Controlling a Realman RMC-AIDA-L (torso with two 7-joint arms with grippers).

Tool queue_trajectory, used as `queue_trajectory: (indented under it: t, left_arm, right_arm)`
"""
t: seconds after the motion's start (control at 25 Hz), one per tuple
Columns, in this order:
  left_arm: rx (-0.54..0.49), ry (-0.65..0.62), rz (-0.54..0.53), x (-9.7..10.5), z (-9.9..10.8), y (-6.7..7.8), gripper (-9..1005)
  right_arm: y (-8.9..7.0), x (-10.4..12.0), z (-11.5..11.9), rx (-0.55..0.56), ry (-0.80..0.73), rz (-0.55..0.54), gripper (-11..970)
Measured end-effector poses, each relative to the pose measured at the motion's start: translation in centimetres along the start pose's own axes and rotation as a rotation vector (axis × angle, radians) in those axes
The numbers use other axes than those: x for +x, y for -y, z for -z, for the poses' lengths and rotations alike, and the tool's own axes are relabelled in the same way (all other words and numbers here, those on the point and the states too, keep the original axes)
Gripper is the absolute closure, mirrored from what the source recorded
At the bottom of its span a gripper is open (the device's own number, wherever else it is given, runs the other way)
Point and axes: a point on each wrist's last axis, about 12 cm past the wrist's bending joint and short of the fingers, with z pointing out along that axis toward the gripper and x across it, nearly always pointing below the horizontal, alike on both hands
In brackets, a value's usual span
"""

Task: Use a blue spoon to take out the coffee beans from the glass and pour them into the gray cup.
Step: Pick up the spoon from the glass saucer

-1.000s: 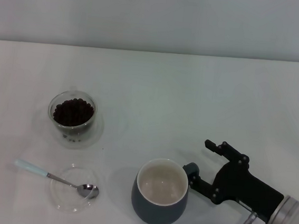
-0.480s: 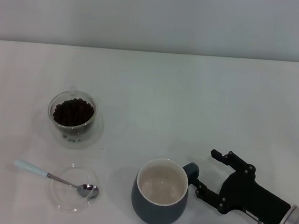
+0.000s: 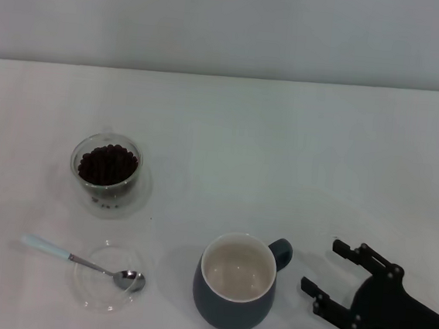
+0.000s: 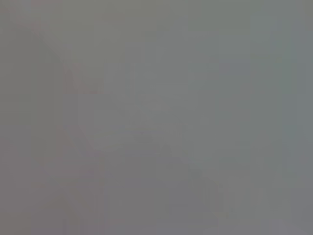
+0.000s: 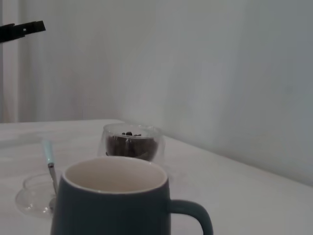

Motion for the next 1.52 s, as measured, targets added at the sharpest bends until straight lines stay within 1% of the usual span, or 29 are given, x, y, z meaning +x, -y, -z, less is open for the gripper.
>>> queue_trajectory:
  t: [0.16,0.2,0.24,0.32,0.44,0.52,0.64,0.72,0.84,0.92,0.96,1.04,1.12,1.24,1.44,1.52]
  left_arm:
    - [-0.003,-0.007,0.001,0.1,0.2,0.0,108]
    - [-0.004,-0.009,0.001,0.1,0.3,0.0,108]
    - [-0.006,-0.008,0.002,0.1,0.5,-0.1,108]
    - [-0.007,-0.002,0.002,0.0,0.8,-0.1,108]
    - [0.002,0.002,0.01,-0.2,1.7,-0.2,108]
    - [0.008,-0.005,0.041,-0.1,2.1,-0.1,108]
    - [0.002,-0.013,0.163,-0.1,3.2,-0.1,108]
    - [-0.003,-0.017,0.254,-0.3,4.0,-0.4,109]
    - [-0.005,-0.036,0.448,-0.4,5.2,-0.8,109]
    - [-0.018,-0.051,0.6,-0.5,6.2,-1.3,109]
    - [-0.021,-0.055,0.651,-0.5,6.5,-1.5,109]
    - [-0.021,-0.064,0.717,-0.6,7.0,-1.7,109]
    - [-0.005,-0.086,0.763,-0.7,7.7,-1.6,109]
    - [0.041,-0.127,0.811,-0.7,8.2,-1.2,109]
    - [0.115,-0.165,0.874,-0.8,8.6,-0.3,110]
    - [0.129,-0.178,0.928,-0.8,8.5,-0.3,110]
  right_arm:
    - [0.0,0.2,1.2,-0.006,0.006,-0.026,175]
    - [0.2,0.2,2.2,0.006,0.012,-0.05,175]
    - [0.2,0.2,2.2,0.006,0.012,-0.05,176]
    - [0.7,0.0,3.4,0.039,0.037,-0.082,177]
    - [1.8,-0.9,5.2,0.103,0.122,-0.112,178]
    - [2.6,-1.4,6.0,0.154,0.171,-0.127,178]
    - [4.0,-2.3,7.0,0.222,0.237,-0.151,180]
    - [4.7,-2.6,7.1,0.248,0.263,-0.147,180]
    - [6.0,-3.3,7.1,0.282,0.295,-0.145,180]
    - [7.0,-3.7,7.1,0.286,0.314,-0.17,179]
    - [7.4,-4.0,7.1,0.283,0.323,-0.182,179]
    - [8.3,-4.4,7.2,0.288,0.343,-0.205,179]
    - [8.9,-4.7,7.4,0.318,0.364,-0.208,179]
    - [9.3,-4.9,7.5,0.342,0.374,-0.187,179]
    - [9.6,-5.1,7.3,0.342,0.38,-0.165,179]
    - [9.7,-5.2,7.2,0.341,0.382,-0.164,179]
